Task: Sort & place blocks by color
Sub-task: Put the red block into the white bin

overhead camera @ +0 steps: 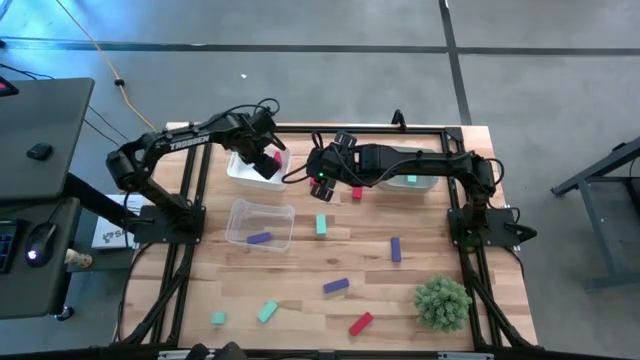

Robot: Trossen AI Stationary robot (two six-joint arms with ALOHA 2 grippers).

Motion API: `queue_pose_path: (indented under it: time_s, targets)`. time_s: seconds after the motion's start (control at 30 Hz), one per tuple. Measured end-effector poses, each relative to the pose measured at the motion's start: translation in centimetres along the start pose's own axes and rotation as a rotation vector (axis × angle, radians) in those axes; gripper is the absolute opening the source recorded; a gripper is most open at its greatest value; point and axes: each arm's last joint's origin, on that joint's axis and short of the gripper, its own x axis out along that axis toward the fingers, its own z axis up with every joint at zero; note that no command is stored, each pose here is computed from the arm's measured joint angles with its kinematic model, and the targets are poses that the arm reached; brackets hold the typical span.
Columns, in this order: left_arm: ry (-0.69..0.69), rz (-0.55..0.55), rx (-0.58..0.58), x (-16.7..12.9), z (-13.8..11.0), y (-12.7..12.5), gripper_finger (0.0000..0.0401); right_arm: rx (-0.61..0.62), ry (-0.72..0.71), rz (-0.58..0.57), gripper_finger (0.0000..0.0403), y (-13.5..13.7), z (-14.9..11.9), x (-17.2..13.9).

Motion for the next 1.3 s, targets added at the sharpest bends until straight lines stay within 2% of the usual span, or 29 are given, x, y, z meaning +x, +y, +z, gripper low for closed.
queue_pose_path:
  time_s: [0.2,0.4,0.6,0.83,0.93,1.07,1.2,1.3]
  targets:
    - [-0.093,-0.037,-0.026,-3.1,-1.2,0.0,0.0122,0.022,0.003,0.026,0.0209,0.1,0.0,0.0]
    - [-0.171,-0.194,-0.031,-6.3,-3.0,-0.8,0.0124,0.08,0.011,0.083,0.0209,0.2,0.0,0.0]
    - [-0.208,-0.27,0.028,-8.6,-5.5,-2.7,0.0122,0.15,0.016,0.094,0.0209,0.3,0.0,0.0]
    - [-0.205,-0.331,0.08,-9.8,-7.7,-4.8,0.0124,0.228,0.029,0.136,0.0209,0.4,0.0,0.0]
    - [-0.232,-0.291,0.14,-9.9,-8.2,-5.6,0.0124,0.266,0.033,0.136,0.0209,0.4,-0.1,0.0]
    - [-0.34,-0.178,0.161,-9.4,-6.9,-6.1,0.0125,0.277,0.034,0.137,0.0209,0.4,-0.1,0.0]
    - [-0.431,-0.203,0.14,-8.8,-4.5,-5.9,0.0123,0.278,0.036,0.147,0.0209,0.5,-0.1,0.0]
    - [-0.428,-0.208,0.117,-7.4,-2.8,-5.6,0.012,0.304,0.038,0.148,0.0209,0.5,-0.1,0.0]
